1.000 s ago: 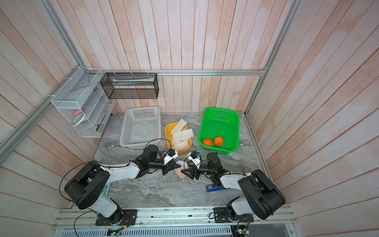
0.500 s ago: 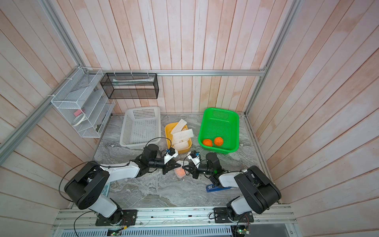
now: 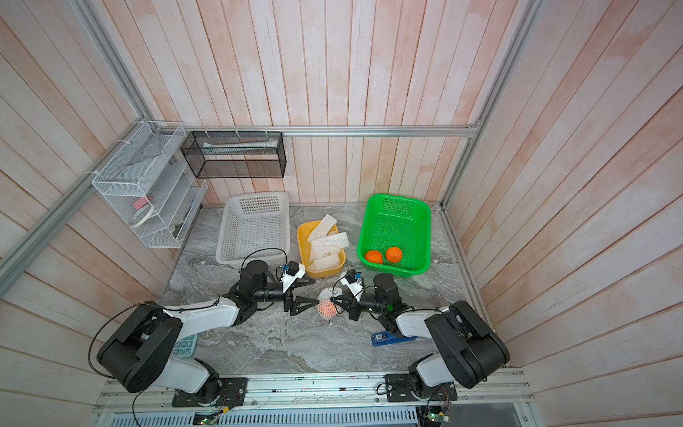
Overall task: Remove foam nets from oranges
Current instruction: Remove the foam net from the orange.
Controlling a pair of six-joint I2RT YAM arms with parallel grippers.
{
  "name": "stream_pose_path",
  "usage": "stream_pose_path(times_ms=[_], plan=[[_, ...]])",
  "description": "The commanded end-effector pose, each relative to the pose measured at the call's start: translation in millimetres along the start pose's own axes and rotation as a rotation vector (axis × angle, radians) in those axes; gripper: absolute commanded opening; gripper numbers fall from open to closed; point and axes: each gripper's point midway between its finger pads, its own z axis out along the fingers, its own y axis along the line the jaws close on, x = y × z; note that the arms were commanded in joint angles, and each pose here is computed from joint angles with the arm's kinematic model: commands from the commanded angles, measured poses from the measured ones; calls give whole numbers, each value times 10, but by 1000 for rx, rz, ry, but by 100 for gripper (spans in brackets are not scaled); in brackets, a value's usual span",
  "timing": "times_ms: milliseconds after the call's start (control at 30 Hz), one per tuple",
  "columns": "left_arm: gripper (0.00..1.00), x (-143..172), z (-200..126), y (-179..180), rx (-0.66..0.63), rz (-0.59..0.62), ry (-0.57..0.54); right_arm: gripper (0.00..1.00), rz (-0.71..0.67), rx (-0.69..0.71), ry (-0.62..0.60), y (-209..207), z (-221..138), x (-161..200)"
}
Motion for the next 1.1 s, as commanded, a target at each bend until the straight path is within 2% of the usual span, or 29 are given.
stream_pose_path(times_ms=[0, 233, 567, 633, 700, 867, 1000, 1033, 1067], plan=[[89, 83, 9, -60, 32, 35, 8, 0, -20, -77, -22, 98, 11, -113], [89, 161, 105, 96, -3, 43, 28, 0, -29, -125, -26, 170, 12, -128], [88, 306, 299, 50, 50, 39, 74, 0, -20, -141, -5, 174, 37, -136], [84, 337, 317, 51, 61, 28, 82, 0, -18, -140, -3, 168, 41, -139], [76, 367, 319, 58, 63, 23, 88, 0, -22, -141, -7, 172, 41, -155], [46, 376, 352, 68, 83, 8, 103, 0, -13, -151, 3, 171, 56, -157], [34, 330, 367, 73, 91, 4, 95, 0, -6, -146, 7, 153, 62, -158], [32, 311, 362, 77, 89, 5, 90, 2, -3, -143, 8, 146, 65, -160], [29, 293, 356, 80, 87, 5, 85, 10, 0, -141, 10, 141, 67, -163]])
